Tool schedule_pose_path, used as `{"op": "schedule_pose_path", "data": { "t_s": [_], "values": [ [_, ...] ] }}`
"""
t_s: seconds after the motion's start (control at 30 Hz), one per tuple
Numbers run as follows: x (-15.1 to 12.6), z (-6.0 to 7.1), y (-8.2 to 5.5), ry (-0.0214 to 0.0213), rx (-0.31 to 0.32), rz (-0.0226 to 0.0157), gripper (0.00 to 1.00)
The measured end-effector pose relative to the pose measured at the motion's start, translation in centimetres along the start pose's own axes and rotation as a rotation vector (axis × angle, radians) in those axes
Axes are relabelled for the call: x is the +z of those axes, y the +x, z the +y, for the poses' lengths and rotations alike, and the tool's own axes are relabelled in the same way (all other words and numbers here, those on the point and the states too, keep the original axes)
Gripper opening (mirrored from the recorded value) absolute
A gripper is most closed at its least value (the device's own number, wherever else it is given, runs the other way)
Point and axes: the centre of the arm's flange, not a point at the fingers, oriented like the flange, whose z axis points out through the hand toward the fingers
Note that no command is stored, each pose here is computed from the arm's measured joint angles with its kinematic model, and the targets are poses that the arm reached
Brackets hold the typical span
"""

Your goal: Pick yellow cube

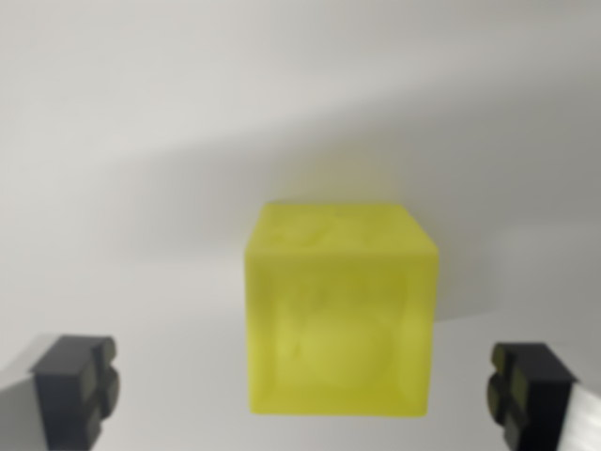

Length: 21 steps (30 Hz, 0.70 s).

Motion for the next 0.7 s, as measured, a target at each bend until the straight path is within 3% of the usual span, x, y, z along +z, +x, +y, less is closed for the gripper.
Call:
{"op": "schedule_pose_path", "data": {
  "t_s": [0.27, 0.7],
  "values": [
    [1.5, 1.3, 0.0, 0.0041, 0.016, 0.0031, 1.00],
    [3.3, 1.4, 0.0, 0.0041, 0.018, 0.0029, 1.00]
  ]
}}
